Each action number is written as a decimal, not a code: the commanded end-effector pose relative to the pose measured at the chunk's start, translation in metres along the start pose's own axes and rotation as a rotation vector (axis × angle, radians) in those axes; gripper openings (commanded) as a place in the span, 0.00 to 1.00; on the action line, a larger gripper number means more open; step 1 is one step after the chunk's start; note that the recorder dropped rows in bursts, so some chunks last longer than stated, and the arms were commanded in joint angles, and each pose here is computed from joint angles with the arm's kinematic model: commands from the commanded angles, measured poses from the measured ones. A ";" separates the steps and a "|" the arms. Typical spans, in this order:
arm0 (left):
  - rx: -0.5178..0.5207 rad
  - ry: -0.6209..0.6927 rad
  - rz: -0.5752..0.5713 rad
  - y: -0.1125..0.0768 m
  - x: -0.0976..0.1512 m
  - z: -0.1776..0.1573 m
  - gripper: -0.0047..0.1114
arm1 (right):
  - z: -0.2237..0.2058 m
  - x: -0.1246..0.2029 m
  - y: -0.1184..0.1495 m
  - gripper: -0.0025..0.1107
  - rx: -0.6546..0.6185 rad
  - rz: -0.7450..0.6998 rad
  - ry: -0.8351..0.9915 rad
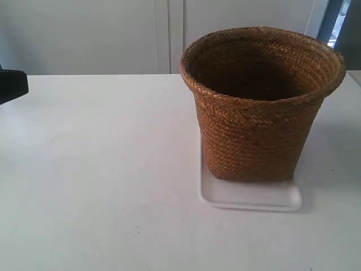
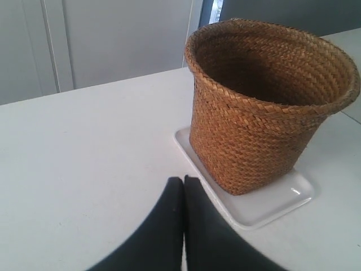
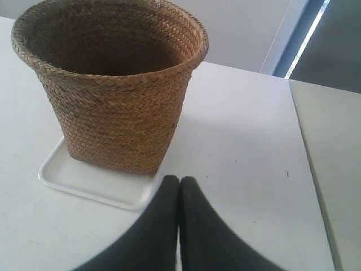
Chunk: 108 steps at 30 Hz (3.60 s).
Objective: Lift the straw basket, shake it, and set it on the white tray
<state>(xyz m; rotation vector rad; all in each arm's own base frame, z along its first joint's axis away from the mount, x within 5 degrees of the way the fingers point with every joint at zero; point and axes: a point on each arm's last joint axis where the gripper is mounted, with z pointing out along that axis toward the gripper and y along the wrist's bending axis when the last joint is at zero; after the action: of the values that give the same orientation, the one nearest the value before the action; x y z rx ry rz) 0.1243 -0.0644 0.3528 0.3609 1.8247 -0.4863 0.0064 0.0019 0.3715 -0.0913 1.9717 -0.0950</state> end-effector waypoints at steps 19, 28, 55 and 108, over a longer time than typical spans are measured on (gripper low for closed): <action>-0.350 -0.014 0.041 0.042 0.109 -0.022 0.05 | 0.001 0.001 0.000 0.02 0.008 -0.005 0.000; -0.486 -0.213 0.041 0.043 0.172 -0.044 0.05 | 0.001 0.001 0.000 0.02 0.008 -0.013 0.000; -0.451 -0.130 -0.022 0.041 0.183 -0.041 0.05 | -0.002 0.003 0.001 0.02 0.006 -0.010 -0.001; -0.452 -0.129 -0.018 0.041 0.183 -0.041 0.05 | 0.119 0.142 0.012 0.02 0.060 0.064 -0.248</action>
<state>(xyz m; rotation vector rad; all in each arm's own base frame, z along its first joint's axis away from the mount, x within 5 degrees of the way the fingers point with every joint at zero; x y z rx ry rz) 0.0562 -0.0077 0.1838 0.0132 1.7490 -0.0846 0.0603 -0.0037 0.1955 -0.0153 1.7203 -0.0997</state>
